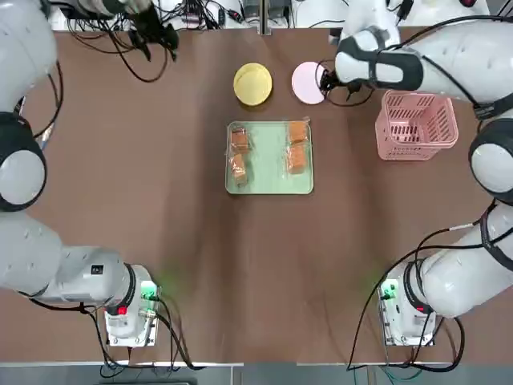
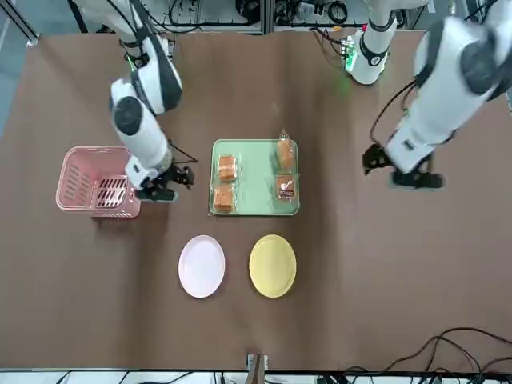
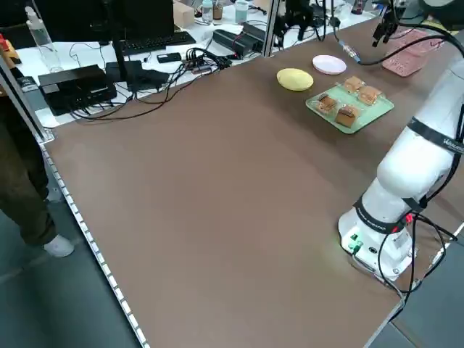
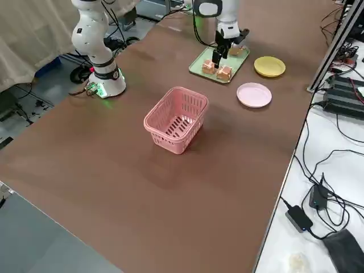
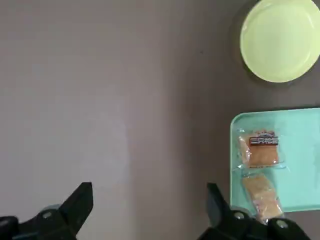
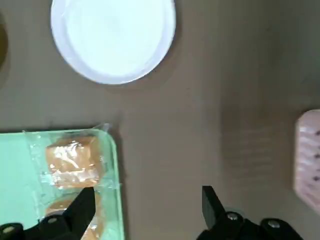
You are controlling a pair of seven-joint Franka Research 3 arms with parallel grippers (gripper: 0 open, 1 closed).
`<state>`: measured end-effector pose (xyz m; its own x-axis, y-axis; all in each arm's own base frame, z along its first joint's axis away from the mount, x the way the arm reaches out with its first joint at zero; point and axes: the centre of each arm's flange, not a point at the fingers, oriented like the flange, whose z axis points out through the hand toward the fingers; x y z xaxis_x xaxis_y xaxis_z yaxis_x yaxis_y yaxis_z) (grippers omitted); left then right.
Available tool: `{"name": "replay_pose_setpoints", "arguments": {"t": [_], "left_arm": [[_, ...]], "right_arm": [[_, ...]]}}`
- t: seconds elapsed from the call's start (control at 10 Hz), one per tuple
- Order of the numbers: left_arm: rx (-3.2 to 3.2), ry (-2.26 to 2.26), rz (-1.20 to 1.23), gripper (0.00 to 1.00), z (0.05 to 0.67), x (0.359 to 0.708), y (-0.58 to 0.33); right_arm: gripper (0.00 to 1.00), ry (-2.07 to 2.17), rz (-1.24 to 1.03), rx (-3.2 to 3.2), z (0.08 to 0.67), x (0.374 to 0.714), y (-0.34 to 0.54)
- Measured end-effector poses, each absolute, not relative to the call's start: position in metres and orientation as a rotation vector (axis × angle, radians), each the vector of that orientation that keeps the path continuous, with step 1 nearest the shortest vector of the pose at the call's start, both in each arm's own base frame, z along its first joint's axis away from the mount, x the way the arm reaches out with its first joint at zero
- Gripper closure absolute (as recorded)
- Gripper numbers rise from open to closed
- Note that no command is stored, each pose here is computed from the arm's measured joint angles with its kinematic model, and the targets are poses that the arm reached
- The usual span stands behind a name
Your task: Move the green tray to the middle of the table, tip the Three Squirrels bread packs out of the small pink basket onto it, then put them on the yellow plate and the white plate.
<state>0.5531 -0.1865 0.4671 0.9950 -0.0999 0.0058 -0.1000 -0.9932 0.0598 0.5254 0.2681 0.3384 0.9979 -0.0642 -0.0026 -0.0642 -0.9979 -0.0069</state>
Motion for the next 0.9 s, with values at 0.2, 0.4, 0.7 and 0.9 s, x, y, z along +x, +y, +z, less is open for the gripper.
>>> {"name": "replay_pose_setpoints", "arguments": {"t": [0.2,0.4,0.7,0.9], "left_arm": [[3.037,-0.113,0.065,0.00,0.415,0.552,-0.222],[3.003,-0.003,0.060,0.00,0.369,0.543,-0.269],[3.010,0.209,0.046,0.00,0.313,0.518,-0.357],[3.025,0.286,0.042,0.00,0.283,0.515,-0.395]], "right_arm": [[0.05,0.129,0.016,-3.138,0.303,0.503,0.312],[0.05,0.133,0.049,-3.156,0.269,0.478,0.343],[0.05,0.112,0.049,-3.159,0.248,0.460,0.358],[0.05,0.099,0.046,-3.159,0.238,0.450,0.370]]}}
